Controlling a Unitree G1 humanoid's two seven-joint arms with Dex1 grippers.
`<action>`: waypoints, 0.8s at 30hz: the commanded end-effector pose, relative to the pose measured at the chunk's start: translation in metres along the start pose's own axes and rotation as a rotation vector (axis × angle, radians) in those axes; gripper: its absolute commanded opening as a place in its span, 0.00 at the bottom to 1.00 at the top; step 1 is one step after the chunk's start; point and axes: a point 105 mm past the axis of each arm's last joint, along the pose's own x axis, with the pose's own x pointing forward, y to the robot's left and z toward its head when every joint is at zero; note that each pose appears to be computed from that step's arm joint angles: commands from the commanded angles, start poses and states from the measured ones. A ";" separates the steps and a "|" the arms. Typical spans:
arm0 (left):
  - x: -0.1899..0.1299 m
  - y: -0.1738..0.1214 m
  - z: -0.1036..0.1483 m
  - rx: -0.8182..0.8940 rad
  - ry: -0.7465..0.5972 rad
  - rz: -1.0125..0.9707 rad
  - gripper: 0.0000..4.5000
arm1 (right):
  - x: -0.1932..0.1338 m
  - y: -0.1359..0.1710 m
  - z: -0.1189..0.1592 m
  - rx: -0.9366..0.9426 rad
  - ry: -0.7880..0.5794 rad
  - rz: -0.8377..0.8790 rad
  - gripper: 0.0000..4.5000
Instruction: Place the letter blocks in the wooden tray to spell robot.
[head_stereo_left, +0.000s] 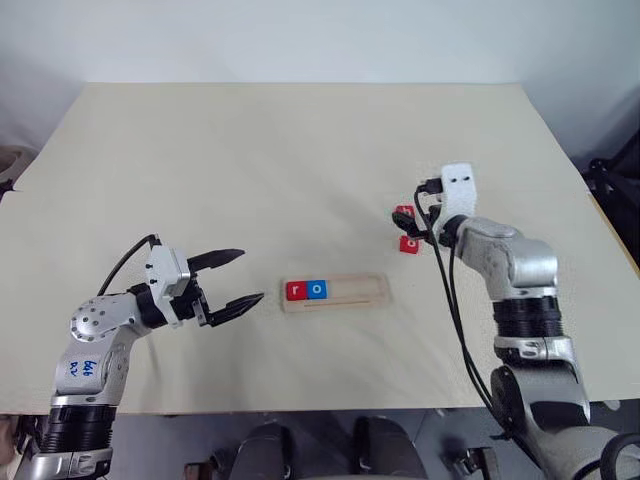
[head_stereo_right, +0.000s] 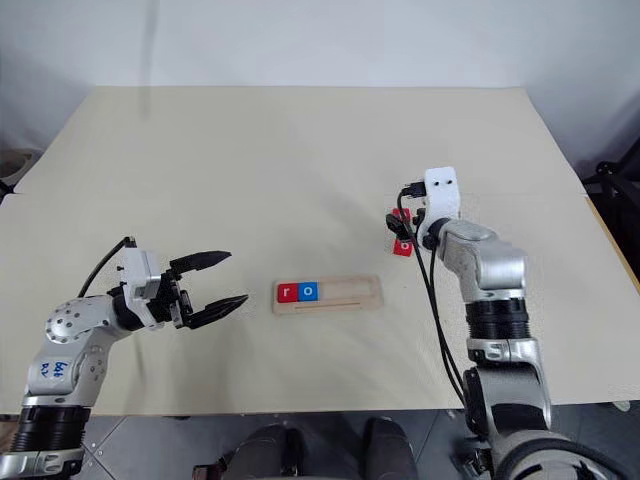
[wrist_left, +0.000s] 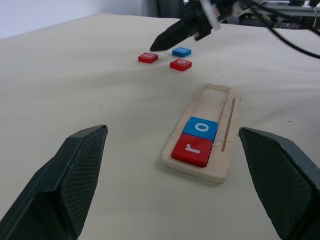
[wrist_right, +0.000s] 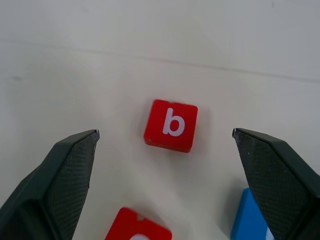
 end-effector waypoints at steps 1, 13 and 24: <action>0.002 -0.004 0.011 0.036 -0.031 -0.005 0.99 | 0.010 -0.003 0.009 0.043 -0.018 -0.048 1.00; -0.001 -0.009 0.011 0.033 -0.030 0.005 1.00 | 0.034 0.016 0.001 0.018 0.028 -0.054 0.41; 0.004 -0.010 0.007 0.014 -0.034 -0.014 1.00 | -0.013 0.020 0.035 -0.087 -0.096 0.040 0.33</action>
